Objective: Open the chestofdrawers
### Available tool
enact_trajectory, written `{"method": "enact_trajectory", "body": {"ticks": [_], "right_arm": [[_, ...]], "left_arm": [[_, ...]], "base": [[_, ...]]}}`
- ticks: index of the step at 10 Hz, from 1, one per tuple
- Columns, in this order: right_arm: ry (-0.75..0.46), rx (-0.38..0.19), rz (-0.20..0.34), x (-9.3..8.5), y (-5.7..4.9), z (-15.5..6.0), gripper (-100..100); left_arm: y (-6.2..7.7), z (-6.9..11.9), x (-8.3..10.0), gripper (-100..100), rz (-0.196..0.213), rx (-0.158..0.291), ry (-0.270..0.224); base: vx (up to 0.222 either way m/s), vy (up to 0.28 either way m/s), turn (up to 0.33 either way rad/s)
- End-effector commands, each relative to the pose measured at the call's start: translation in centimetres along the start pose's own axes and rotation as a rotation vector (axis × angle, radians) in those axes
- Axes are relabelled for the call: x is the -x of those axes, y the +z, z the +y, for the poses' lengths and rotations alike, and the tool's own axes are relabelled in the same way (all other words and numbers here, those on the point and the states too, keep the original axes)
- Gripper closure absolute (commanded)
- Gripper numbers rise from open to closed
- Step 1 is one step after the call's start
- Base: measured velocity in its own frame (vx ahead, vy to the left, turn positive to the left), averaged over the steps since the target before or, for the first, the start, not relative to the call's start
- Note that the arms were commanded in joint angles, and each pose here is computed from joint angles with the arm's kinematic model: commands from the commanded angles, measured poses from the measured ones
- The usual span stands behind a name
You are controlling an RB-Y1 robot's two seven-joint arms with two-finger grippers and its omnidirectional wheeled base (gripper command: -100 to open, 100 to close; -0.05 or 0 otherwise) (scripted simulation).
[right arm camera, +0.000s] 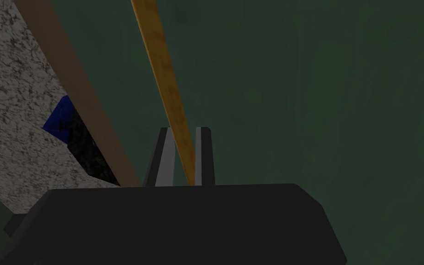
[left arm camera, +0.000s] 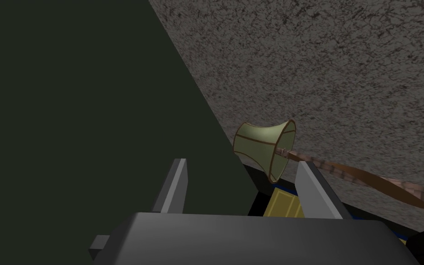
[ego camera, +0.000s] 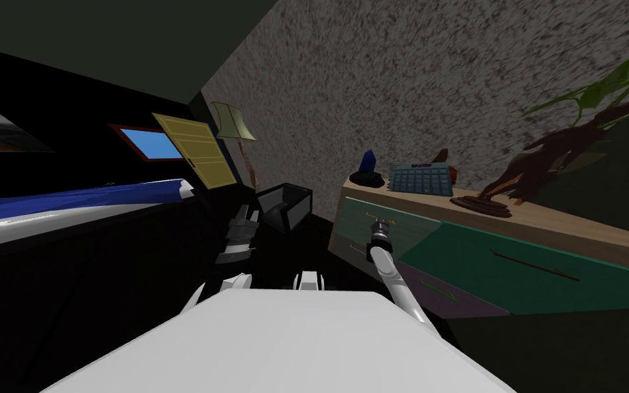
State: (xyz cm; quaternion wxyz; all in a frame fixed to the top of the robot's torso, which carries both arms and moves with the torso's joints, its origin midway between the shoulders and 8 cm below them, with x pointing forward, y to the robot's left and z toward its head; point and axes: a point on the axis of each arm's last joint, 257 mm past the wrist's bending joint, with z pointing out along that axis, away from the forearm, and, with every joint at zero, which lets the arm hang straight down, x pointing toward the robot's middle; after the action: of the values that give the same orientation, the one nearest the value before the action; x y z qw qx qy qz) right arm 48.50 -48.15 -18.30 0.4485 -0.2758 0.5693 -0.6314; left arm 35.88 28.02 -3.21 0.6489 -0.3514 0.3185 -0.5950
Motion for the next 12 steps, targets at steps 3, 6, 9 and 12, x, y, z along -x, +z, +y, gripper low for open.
{"method": "enact_trajectory", "body": {"ticks": [3, 6, 9, 12], "right_arm": [[0.004, 0.011, -0.012, 0.4, -0.1, 0.2, 100], [0.008, 0.009, -0.023, 1.0, -0.3, 0.0, 100], [0.008, 0.028, -0.039, 0.8, 0.6, -0.1, -100], [0.013, 0.033, -0.061, 0.6, 2.4, -1.4, -100]], "left_arm": [[0.0, 0.0, 0.0, 0, 0.0, 0.0, 0.0], [0.0, 0.0, 0.0, 0, 0.0, 0.0, 0.0], [0.0, 0.0, 0.0, 0, 0.0, 0.0, 0.0], [0.0, 0.0, 0.0, 0, 0.0, 0.0, 0.0]], "base": [[-0.146, 0.097, -0.028], [-0.149, 0.088, -0.036], [-0.095, 0.077, -0.048], [0.012, 0.092, -0.097]]}}
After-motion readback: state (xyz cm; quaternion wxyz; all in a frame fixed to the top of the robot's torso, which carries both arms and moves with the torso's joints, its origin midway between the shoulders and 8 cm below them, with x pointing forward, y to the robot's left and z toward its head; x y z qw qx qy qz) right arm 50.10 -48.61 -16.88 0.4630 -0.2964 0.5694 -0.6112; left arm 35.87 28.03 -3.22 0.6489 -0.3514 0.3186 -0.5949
